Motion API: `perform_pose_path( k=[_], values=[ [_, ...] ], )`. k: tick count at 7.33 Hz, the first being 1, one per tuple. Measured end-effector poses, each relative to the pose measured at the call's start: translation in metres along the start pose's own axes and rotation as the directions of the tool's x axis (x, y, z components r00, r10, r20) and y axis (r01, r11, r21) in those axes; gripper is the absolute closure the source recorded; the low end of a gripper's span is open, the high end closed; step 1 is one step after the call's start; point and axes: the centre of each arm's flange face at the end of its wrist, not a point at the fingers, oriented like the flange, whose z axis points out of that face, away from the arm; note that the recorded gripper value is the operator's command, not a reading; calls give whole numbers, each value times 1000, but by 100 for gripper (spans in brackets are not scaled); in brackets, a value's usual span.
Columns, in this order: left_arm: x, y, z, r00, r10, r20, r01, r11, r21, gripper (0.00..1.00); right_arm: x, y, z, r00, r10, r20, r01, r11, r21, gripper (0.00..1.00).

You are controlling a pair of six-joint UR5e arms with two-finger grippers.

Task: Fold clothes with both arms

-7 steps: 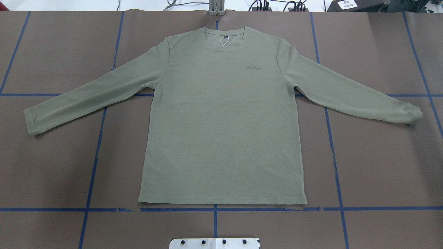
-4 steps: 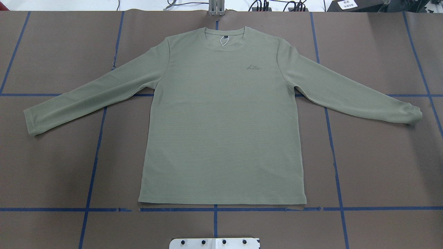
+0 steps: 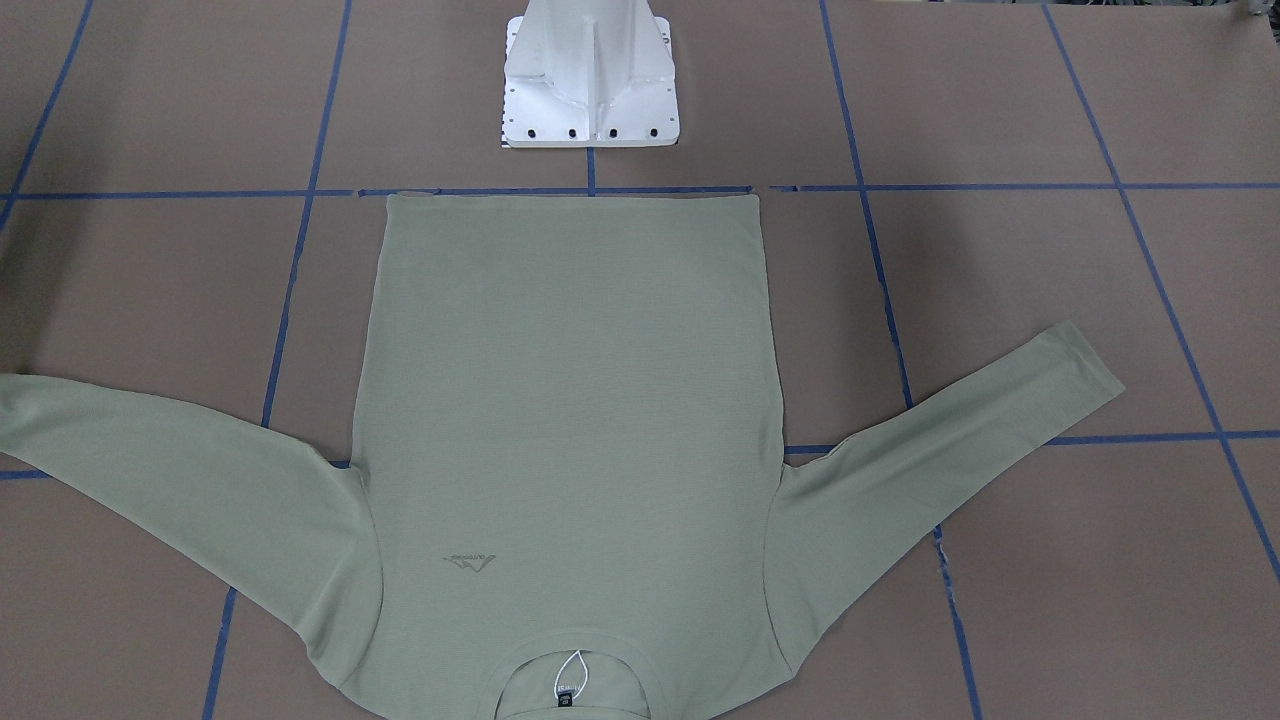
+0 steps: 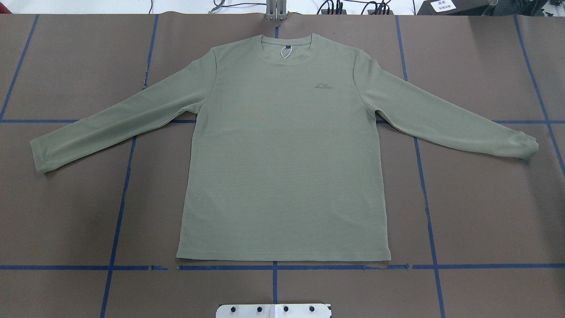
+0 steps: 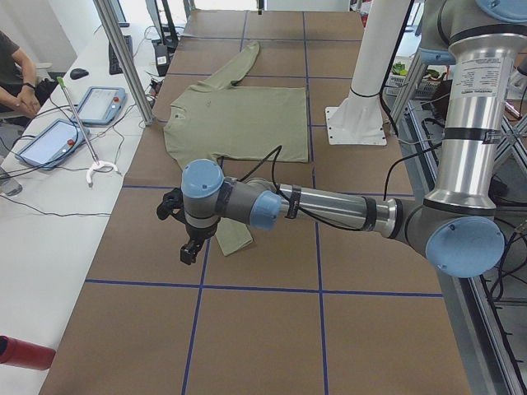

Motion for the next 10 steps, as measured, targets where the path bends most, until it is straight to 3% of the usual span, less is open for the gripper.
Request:
perform_pose_path(
  k=[2, 4, 10],
  values=[
    [0, 0, 0, 1000, -1, -1, 1, 1000, 0, 0, -18, 2, 27, 999, 42, -5, -42, 998, 54, 0],
    [2, -1, -2, 1000, 5, -1, -5, 1000, 5, 0, -31, 9, 68, 998, 65, 20, -67, 992, 110, 0],
    [3, 1, -2, 1000, 12, -2, -12, 1000, 7, 0, -68, -25, 104, 995, 82, 55, -87, 992, 89, 0]
  ],
)
